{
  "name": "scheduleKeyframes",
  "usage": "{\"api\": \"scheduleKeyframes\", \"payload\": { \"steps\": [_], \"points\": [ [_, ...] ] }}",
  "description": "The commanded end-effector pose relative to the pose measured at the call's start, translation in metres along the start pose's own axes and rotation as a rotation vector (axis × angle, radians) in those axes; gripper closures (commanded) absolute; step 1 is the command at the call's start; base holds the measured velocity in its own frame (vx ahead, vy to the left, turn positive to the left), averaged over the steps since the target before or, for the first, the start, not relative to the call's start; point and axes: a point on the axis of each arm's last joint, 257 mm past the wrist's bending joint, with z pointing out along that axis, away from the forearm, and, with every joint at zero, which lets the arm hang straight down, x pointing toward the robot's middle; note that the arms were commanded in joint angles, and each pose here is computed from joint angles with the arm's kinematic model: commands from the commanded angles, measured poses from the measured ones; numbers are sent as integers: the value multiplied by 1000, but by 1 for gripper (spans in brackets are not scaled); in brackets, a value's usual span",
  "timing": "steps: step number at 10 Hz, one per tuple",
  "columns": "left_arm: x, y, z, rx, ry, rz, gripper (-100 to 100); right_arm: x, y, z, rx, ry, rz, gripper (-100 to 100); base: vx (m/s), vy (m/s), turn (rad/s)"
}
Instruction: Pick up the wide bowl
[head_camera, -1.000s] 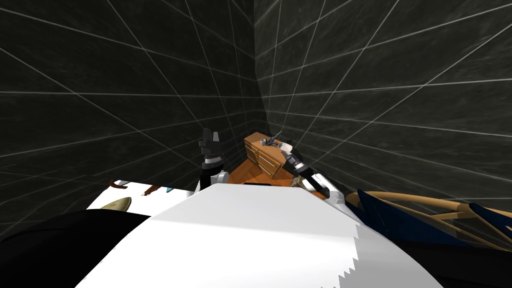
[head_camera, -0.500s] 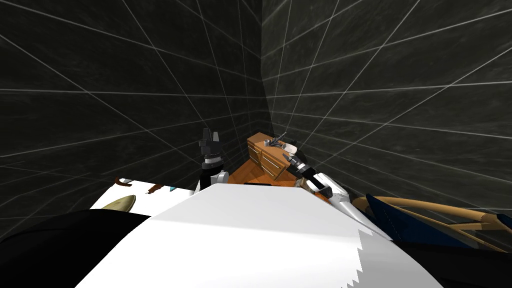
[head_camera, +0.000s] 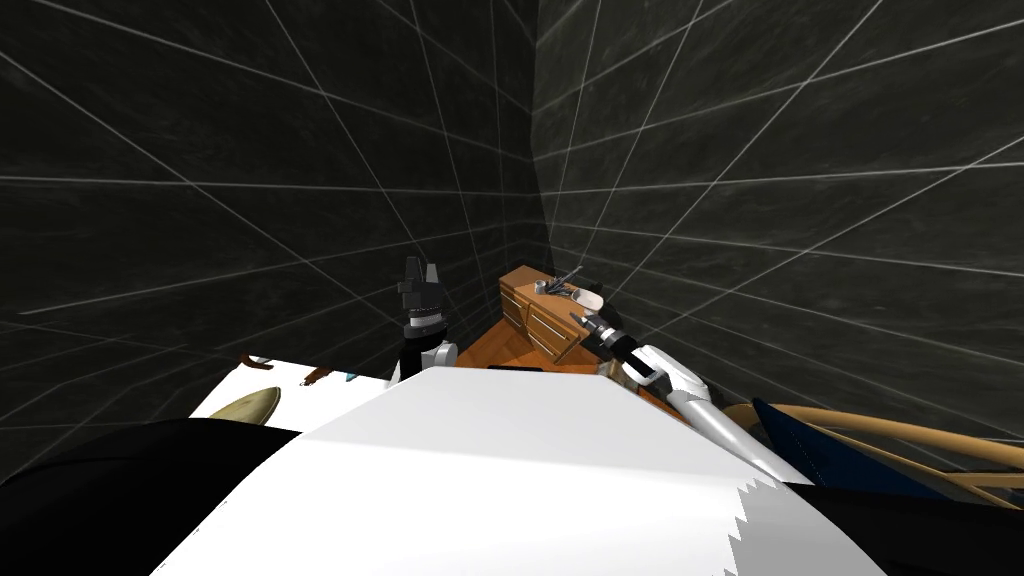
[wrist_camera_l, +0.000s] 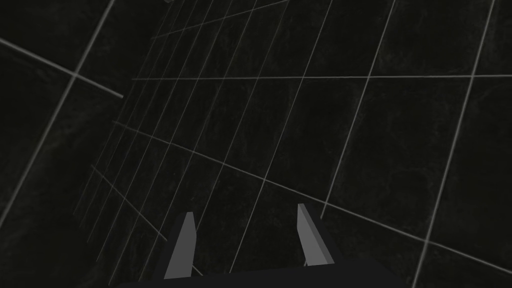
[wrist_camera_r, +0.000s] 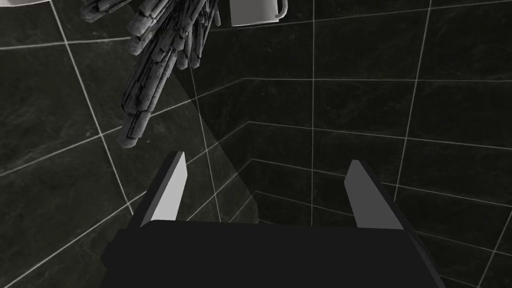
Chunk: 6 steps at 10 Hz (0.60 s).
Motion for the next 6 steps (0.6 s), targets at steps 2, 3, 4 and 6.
{"api": "scheduleKeyframes", "payload": {
  "steps": [2, 3, 4, 6],
  "points": [
    [0, 0, 0, 0, 0, 0, 0, 18, -27, -6, 41, 64, -77, -100, 42, 81, 51],
    [0, 0, 0, 0, 0, 0, 0, 28, -48, -12, 70, 115, -154, -100, 60, 124, 48],
    [0, 0, 0, 0, 0, 0, 0, 33, -54, -16, 84, 127, -151, -100, 56, 103, 19],
    [0, 0, 0, 0, 0, 0, 0, 49, -96, -32, 139, 228, -301, -100, 100, 111, 62]
  ]
}}
